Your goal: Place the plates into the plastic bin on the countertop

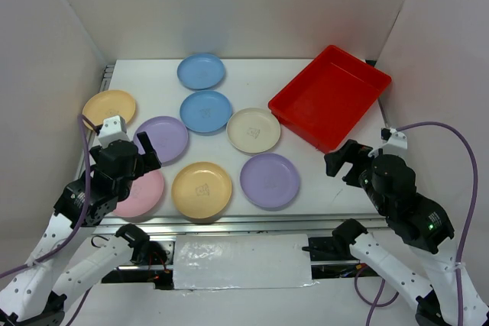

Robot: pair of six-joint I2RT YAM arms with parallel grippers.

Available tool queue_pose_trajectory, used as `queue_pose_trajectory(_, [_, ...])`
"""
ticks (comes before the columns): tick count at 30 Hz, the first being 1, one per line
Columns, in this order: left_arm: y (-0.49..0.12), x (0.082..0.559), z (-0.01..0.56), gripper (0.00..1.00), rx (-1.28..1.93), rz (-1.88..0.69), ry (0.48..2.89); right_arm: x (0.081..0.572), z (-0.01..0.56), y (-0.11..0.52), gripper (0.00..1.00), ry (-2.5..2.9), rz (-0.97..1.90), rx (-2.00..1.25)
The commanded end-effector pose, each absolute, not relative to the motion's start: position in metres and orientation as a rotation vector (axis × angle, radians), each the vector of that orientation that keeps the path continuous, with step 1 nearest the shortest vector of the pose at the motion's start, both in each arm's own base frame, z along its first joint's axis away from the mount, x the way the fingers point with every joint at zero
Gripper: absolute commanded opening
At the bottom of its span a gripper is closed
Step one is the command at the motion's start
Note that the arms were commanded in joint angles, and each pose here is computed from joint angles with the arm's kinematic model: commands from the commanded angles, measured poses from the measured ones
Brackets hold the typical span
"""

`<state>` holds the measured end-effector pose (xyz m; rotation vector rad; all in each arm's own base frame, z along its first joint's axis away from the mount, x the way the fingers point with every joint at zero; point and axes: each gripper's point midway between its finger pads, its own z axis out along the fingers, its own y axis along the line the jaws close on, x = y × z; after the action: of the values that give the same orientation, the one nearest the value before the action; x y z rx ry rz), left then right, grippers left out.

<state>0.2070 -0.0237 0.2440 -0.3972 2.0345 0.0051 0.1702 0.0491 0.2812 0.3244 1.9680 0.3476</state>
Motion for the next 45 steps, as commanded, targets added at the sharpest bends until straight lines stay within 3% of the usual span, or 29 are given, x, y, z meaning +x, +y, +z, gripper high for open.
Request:
queue_pose_trajectory(1, [-0.023, 0.211, 0.252, 0.99, -0.423, -0.006, 1.999, 0.168, 0.289, 0.049, 1.0, 1.941, 0.371, 0.319])
queue_pose_trajectory(11, [-0.024, 0.211, 0.252, 0.99, -0.411, -0.011, 2.001, 0.181, 0.254, 0.088, 1.0, 2.108, 0.417, 0.212])
queue_pose_trajectory(20, [-0.025, 0.211, 0.252, 0.99, -0.404, -0.019, 2.0, 0.185, 0.141, 0.164, 0.99, 2.4, 0.561, 0.186])
queue_pose_trajectory(27, [-0.033, 0.214, 0.248, 0.99, -0.364, -0.038, 2.023, 0.196, 0.093, 0.146, 0.98, 2.44, 0.255, 0.441])
queue_pose_trajectory(34, [-0.035, 0.214, 0.248, 0.99, -0.352, -0.045, 2.028, 0.206, 0.061, 0.149, 0.97, 2.488, 0.233, 0.523])
queue_pose_trajectory(37, [-0.035, 0.214, 0.25, 0.99, -0.351, -0.056, 2.02, 0.207, 0.049, 0.145, 0.91, 2.478, 0.254, 0.576])
queue_pose_trajectory(45, [-0.037, 0.214, 0.249, 0.99, -0.341, -0.063, 2.022, 0.205, 0.028, 0.136, 0.64, 2.483, 0.323, 0.647])
